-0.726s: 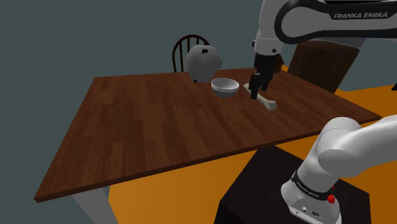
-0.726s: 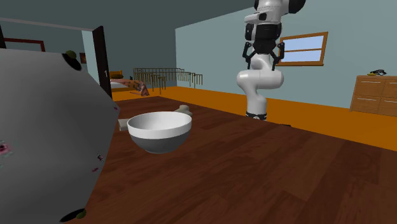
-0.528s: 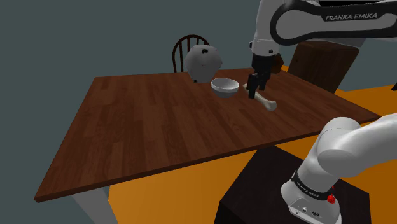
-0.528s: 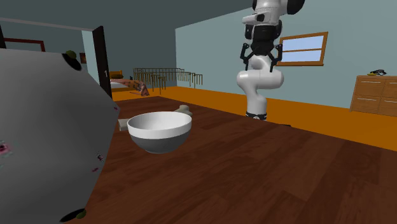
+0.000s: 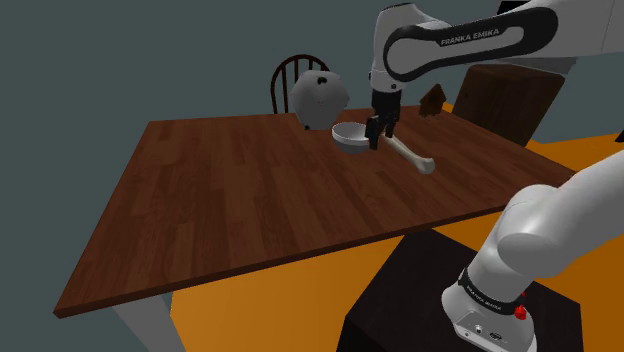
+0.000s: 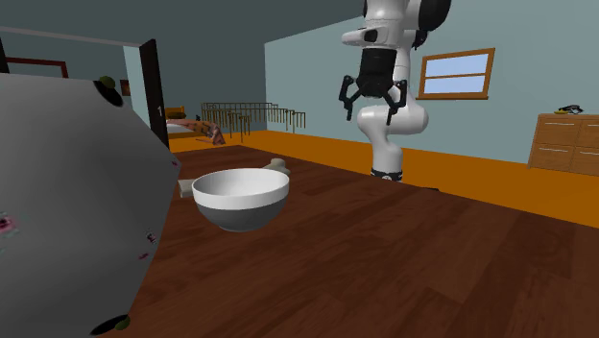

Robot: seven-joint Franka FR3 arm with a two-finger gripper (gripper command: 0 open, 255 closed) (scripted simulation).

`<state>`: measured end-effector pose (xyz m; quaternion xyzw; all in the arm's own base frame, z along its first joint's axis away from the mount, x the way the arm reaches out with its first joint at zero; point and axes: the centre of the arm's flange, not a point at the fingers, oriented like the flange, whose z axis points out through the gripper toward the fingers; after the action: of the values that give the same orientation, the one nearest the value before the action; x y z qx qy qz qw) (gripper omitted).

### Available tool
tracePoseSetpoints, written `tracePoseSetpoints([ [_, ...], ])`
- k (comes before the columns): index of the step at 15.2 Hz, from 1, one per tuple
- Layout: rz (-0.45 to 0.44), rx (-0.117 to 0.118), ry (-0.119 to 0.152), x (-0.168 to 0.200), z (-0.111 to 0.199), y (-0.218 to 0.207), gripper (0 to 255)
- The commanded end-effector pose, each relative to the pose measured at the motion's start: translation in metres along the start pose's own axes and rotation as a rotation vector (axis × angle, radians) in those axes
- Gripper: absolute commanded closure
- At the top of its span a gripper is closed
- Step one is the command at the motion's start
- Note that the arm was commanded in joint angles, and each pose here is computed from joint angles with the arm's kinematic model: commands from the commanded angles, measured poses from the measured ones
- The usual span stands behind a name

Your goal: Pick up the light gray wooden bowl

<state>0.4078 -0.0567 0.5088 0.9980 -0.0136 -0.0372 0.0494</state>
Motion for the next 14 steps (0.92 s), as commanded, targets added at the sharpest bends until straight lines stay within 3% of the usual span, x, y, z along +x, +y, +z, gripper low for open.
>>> tracePoseSetpoints([
  [1, -0.004, -0.011, 0.001, 0.021, 0.01, 0.01, 0],
  [14, -0.024, -0.074, 0.001, 0.165, 0.062, 0.077, 0],
])
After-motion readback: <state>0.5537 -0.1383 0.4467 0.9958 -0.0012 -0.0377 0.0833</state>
